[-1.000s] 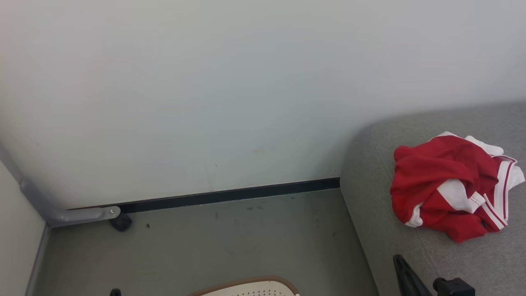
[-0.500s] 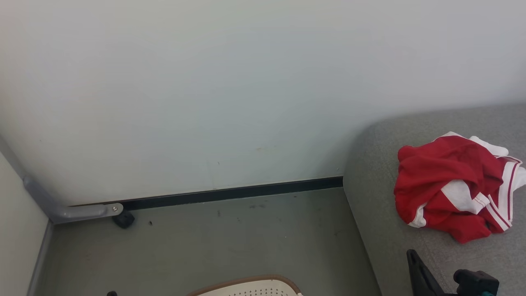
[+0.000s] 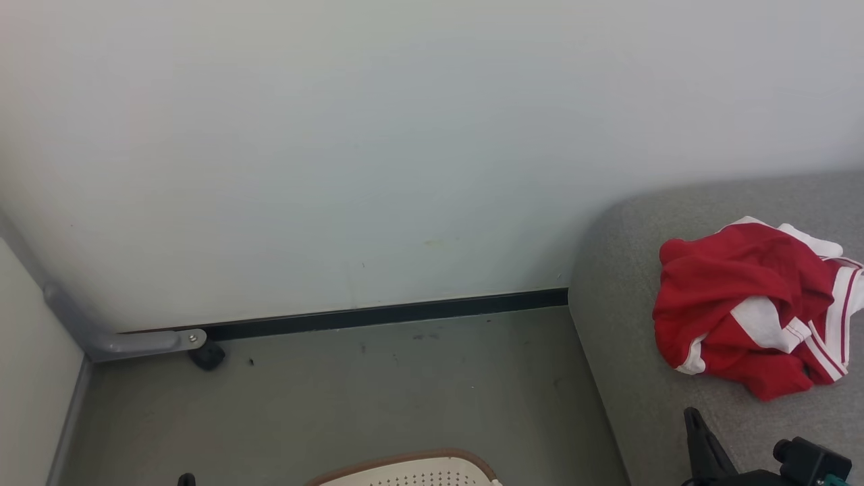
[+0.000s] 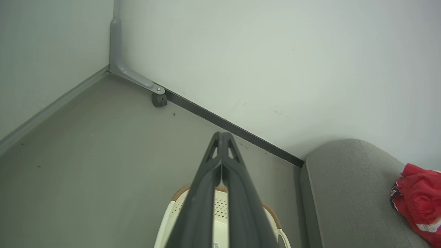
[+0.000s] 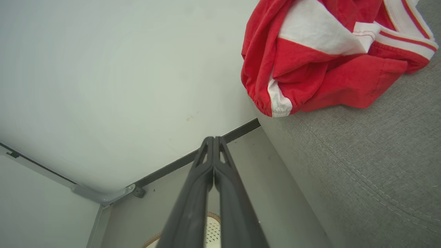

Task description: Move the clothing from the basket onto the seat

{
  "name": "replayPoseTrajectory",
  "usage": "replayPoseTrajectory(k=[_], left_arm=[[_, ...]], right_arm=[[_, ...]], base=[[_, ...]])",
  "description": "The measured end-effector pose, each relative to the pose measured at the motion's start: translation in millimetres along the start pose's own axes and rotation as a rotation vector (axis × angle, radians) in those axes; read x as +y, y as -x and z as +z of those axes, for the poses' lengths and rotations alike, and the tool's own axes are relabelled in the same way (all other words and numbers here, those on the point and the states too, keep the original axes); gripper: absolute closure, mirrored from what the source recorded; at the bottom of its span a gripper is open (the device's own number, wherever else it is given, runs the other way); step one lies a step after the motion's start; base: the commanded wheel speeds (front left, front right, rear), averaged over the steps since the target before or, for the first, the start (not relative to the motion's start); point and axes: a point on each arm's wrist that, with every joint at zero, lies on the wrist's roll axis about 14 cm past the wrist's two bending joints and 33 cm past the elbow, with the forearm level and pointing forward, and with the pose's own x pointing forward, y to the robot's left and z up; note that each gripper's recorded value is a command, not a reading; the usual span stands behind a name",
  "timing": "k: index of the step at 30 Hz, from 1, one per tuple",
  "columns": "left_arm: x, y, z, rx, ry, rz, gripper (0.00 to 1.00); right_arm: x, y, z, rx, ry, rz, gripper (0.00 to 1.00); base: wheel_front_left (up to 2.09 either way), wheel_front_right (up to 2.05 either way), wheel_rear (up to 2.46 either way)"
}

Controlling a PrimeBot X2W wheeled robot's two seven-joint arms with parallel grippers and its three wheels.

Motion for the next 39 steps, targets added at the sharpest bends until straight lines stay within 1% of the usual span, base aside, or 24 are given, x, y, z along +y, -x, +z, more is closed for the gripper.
replayPoseTrajectory(k=[15, 21, 39], left_arm=[[-2.5, -4.7, 1.6, 0.027, 0.217, -0.008, 1.0], [-4.8, -8.0, 5.7, 0.029, 0.316, -0.021, 1.0], [-16.1, -14.6, 15.2, 0.03, 0.574, -0.076, 1.0]], right_arm=[[-6.4, -4.8, 2.8, 0.017, -0.239, -0.025, 1.0], [-8.5, -6.8, 4.2, 0.018, -0.353, -0.033, 1.0], [-12.7, -10.8, 12.3, -0.003, -0.633, -0.025, 1.0]], base=[[0.0, 0.0, 0.0], [0.0, 0.0, 0.0], [0.0, 0.0, 0.0]])
